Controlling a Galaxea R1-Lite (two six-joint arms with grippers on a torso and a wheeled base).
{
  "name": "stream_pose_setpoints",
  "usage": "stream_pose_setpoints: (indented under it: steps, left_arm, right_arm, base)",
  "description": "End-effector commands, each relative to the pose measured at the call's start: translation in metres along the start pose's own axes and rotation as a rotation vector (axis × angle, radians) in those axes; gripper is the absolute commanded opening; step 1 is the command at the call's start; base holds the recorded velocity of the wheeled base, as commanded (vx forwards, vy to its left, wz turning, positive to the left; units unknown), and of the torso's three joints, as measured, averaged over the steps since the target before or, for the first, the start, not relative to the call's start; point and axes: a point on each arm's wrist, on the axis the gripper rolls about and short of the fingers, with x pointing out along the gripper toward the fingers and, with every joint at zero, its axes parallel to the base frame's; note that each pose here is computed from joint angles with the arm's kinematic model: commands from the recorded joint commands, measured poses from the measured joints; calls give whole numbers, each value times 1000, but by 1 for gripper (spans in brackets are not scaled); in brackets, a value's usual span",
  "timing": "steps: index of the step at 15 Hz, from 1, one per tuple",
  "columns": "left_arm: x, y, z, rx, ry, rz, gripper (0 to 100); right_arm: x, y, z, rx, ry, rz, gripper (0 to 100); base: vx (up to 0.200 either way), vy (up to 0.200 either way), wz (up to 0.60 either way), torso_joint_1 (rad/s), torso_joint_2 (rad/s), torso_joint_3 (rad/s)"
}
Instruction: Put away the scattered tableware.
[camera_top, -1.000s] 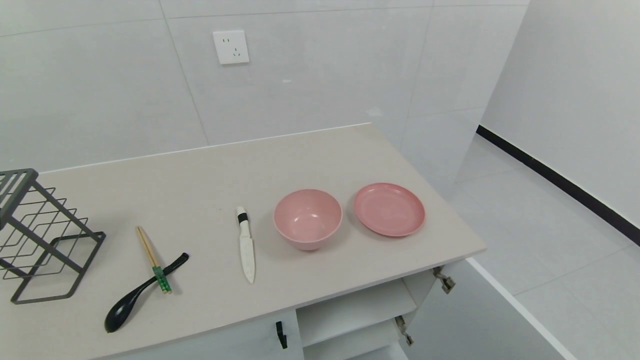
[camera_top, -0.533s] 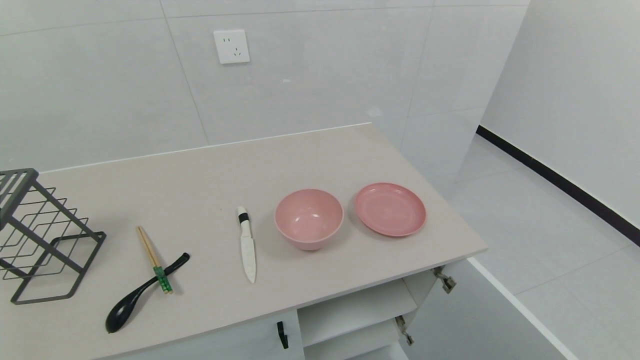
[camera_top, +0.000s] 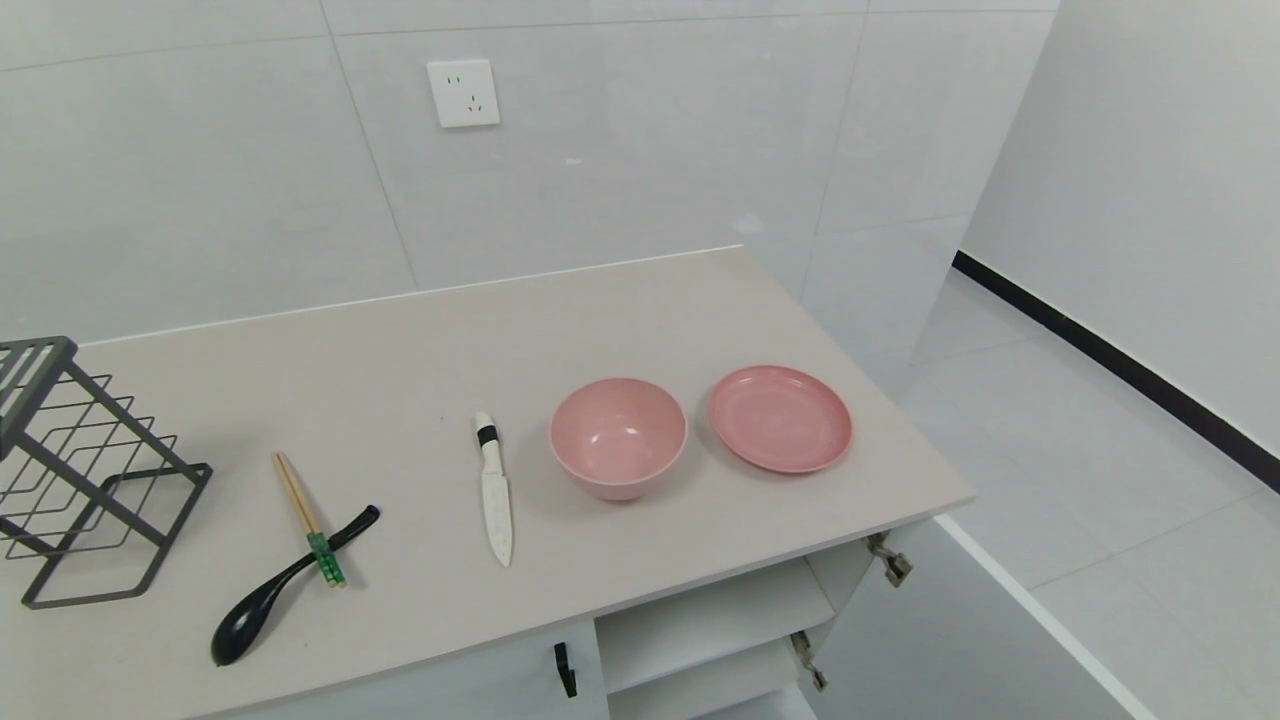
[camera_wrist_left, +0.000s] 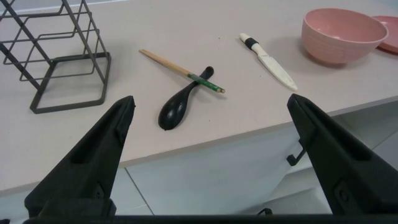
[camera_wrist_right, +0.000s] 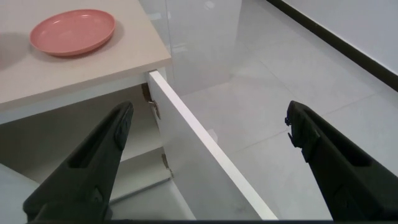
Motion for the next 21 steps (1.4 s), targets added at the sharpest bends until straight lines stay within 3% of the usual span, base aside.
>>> stream_pose_setpoints:
  steps: [1, 2, 4, 6, 7, 10, 14, 17, 19, 21]
  left_arm:
    - [0, 0, 0, -4, 2, 0, 100]
    - [0, 0, 0, -8, 2, -2, 100]
    - [0, 0, 0, -10, 2, -5, 100]
    - [0, 0, 0, -8, 0, -5, 100]
    - [0, 0, 0, -8, 0, -5, 100]
    - [0, 0, 0, -8, 0, -5, 100]
    - [0, 0, 0, -8, 0, -5, 100]
    - [0, 0, 0, -5, 0, -3, 100]
    - [0, 0, 0, -7, 0, -5, 100]
    - [0, 0, 0, -5, 2, -3, 100]
  right_arm:
    - [0, 0, 0, -5, -3, 4, 100]
    - [0, 0, 4, -9, -35, 3, 100]
    - [-2, 0, 22, -45, -212, 14, 100]
    - [-4, 4, 25, -57, -243, 163, 100]
    - [-8, 6, 39, -31, -272, 277, 100]
    - [6, 8, 91, 56, -187, 389, 100]
    - [51, 13, 112, 59, 15, 529, 100]
    - [73, 16, 92, -112, 131, 583, 100]
    - [73, 16, 73, -135, 168, 588, 100]
    - [84, 18, 70, -123, 219, 601, 100]
  base:
    - [0, 0, 0, 0, 0, 0]
    - [0, 0, 0, 0, 0, 0]
    - [0, 0, 0, 0, 0, 0]
    - [0, 0, 0, 0, 0, 0]
    - [0, 0, 0, 0, 0, 0]
    - [0, 0, 0, 0, 0, 0]
    - [0, 0, 0, 0, 0, 0]
    - [0, 0, 0, 0, 0, 0]
    - [0, 0, 0, 0, 0, 0]
    - [0, 0, 0, 0, 0, 0]
